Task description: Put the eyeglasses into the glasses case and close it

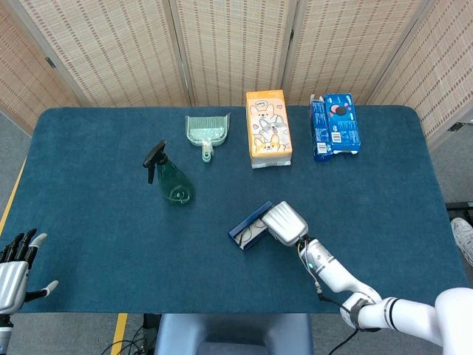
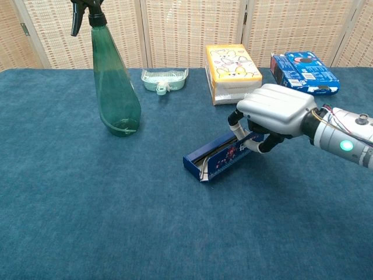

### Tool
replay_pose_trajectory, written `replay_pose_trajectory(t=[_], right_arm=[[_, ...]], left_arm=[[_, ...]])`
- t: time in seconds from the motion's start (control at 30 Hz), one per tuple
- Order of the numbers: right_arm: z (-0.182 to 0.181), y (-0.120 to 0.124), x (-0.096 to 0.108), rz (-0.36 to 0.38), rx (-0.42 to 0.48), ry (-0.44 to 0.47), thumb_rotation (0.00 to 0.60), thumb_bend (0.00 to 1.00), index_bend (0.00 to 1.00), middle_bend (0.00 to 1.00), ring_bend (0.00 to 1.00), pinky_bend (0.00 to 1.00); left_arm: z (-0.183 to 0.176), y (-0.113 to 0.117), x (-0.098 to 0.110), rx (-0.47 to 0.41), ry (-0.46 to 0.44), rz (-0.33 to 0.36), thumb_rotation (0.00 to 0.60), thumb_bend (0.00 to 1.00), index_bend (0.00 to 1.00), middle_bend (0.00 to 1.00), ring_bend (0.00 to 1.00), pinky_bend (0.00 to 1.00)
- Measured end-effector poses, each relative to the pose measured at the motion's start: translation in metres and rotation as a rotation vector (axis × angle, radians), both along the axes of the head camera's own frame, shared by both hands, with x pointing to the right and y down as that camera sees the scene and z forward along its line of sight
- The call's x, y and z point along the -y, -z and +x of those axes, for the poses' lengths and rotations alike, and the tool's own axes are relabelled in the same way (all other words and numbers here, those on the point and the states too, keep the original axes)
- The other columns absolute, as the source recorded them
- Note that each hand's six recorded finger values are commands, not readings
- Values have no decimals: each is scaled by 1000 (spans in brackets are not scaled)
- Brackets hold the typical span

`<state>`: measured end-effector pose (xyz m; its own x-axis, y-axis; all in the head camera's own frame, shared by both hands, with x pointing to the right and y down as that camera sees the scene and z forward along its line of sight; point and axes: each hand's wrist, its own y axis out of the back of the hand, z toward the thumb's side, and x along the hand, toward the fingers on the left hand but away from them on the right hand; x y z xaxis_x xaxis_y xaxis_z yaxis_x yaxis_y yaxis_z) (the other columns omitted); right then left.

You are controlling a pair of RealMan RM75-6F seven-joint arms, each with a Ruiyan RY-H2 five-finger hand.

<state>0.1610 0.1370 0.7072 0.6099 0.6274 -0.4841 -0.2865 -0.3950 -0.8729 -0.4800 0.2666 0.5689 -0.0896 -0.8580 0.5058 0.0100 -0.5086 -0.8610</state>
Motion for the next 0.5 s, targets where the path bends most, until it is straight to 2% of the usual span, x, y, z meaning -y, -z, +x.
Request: replay_pose_trajectory(t=[0.5], right_arm=[[-33,-8,20,25,10,-5,600,484,679,1000,1000,1000]], left_arm=[[-5,2,-3,10,15,-5,600,130,141,71,48,176]])
